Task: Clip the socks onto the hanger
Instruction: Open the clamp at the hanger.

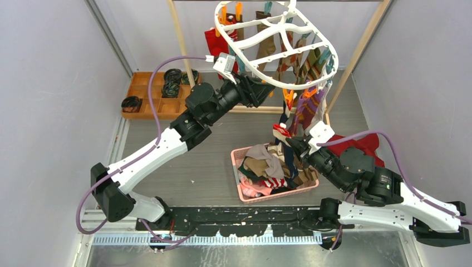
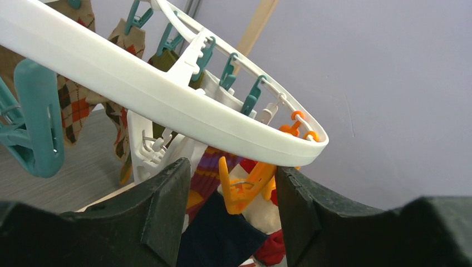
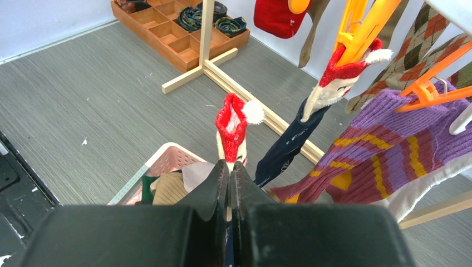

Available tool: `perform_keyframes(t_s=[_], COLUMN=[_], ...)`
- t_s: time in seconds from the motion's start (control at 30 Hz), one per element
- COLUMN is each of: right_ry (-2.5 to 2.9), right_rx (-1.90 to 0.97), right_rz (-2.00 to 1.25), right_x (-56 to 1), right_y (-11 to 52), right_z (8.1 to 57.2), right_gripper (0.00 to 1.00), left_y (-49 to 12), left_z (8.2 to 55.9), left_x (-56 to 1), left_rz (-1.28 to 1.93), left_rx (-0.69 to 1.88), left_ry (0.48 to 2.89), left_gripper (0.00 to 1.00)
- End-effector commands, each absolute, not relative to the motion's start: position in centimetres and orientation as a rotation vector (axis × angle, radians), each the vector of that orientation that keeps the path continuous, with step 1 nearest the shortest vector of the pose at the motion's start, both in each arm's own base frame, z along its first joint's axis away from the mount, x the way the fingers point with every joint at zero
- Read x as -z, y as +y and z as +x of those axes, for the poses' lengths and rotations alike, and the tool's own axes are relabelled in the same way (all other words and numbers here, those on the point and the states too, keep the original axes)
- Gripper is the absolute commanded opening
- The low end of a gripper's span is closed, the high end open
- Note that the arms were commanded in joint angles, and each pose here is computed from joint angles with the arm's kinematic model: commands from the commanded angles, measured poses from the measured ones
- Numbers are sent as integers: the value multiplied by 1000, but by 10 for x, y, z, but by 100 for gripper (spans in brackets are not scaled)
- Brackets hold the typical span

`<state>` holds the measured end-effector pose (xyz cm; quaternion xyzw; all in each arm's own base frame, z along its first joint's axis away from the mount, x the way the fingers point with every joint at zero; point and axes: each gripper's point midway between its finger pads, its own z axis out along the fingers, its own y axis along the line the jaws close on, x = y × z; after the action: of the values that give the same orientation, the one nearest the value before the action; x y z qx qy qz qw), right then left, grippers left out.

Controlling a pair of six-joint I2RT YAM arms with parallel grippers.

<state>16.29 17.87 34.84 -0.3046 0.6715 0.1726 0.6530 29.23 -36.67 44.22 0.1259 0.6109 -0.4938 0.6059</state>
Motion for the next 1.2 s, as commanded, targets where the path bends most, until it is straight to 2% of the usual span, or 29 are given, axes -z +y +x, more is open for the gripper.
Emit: perform_keyframes(t_s=[0.0,0.7,0.97,1.17], right_ry=[1467,1468,1472,1475], right_rx=[-436,-437,-430,-424], right_rz=[-640,-641,-637,-622], right_x=[-376,-376,-375,-376], right_y=[176,176,174,174], right_z=[161,161,162,163], right_gripper=[1,1,1,1], left_y=[-367,-375,-376,-375], left_z=[290,294,292,289], left_x=[-468,-469,-472,-473], left_rz=[309,327,337,338], left_rx=[1143,1133,1122,1111], left_ry=[1340,1314,1294,1289], left_gripper=[58,57,41,23])
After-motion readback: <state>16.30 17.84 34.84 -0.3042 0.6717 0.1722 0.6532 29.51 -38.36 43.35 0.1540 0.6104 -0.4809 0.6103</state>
